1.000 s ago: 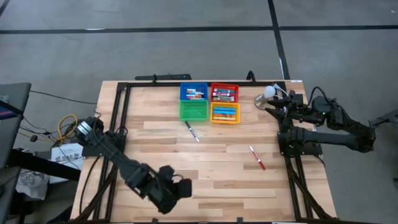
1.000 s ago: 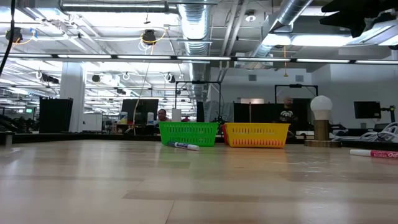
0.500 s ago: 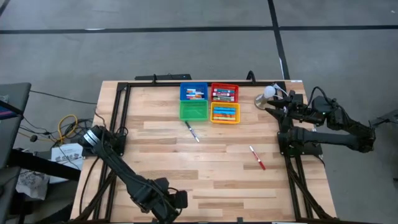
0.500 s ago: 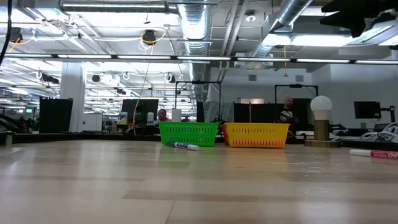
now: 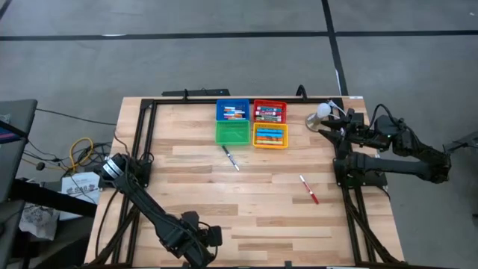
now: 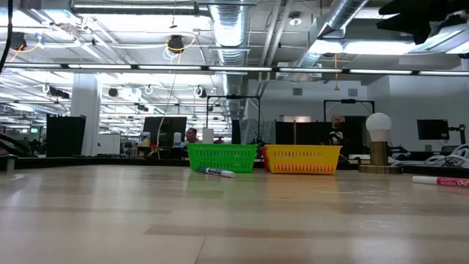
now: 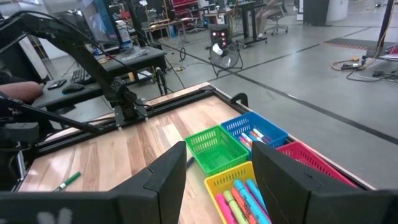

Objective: Pick & Place Markers
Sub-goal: Put the small green marker pen into the green bin

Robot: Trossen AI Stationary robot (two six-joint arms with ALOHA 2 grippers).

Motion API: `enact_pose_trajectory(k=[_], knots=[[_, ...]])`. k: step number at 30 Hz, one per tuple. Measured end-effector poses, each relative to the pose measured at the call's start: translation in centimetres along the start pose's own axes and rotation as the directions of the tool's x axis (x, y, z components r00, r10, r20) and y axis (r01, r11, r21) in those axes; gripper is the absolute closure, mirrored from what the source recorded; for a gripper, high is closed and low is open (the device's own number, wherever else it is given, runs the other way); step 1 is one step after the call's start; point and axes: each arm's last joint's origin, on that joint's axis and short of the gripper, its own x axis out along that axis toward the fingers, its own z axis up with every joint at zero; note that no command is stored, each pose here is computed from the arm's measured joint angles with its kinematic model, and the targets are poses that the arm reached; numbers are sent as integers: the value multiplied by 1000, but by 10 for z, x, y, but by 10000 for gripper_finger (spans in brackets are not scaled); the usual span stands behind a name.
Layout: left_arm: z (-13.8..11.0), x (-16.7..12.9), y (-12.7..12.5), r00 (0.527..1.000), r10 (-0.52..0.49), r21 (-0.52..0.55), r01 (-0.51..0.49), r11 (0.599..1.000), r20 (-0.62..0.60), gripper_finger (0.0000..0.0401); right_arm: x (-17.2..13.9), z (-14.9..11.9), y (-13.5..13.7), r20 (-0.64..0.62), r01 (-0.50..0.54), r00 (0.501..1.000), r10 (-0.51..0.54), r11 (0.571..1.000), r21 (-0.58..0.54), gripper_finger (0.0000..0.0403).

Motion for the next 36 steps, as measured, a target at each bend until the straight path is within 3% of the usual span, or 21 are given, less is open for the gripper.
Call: enact_pose_trajectory(k=[9, 19, 31, 36], knots=[[3, 0, -1, 998, -29, 60, 26, 998, 47, 304, 0, 0, 0, -1, 0, 1000, 0, 1000, -1, 233], [2, 0, -2, 999, -39, 58, 37, 998, 36, 304, 0, 0, 0, -1, 0, 1000, 0, 1000, -1, 233], [15, 3, -14, 996, -57, -136, 66, 989, 67, 304, 0, -1, 0, -6, 1, 1000, -1, 1000, -2, 233], [21, 21, -5, 998, 18, -212, -4, 977, 62, 304, 0, -1, 0, -5, 1, 1000, -1, 1000, -8, 233]])
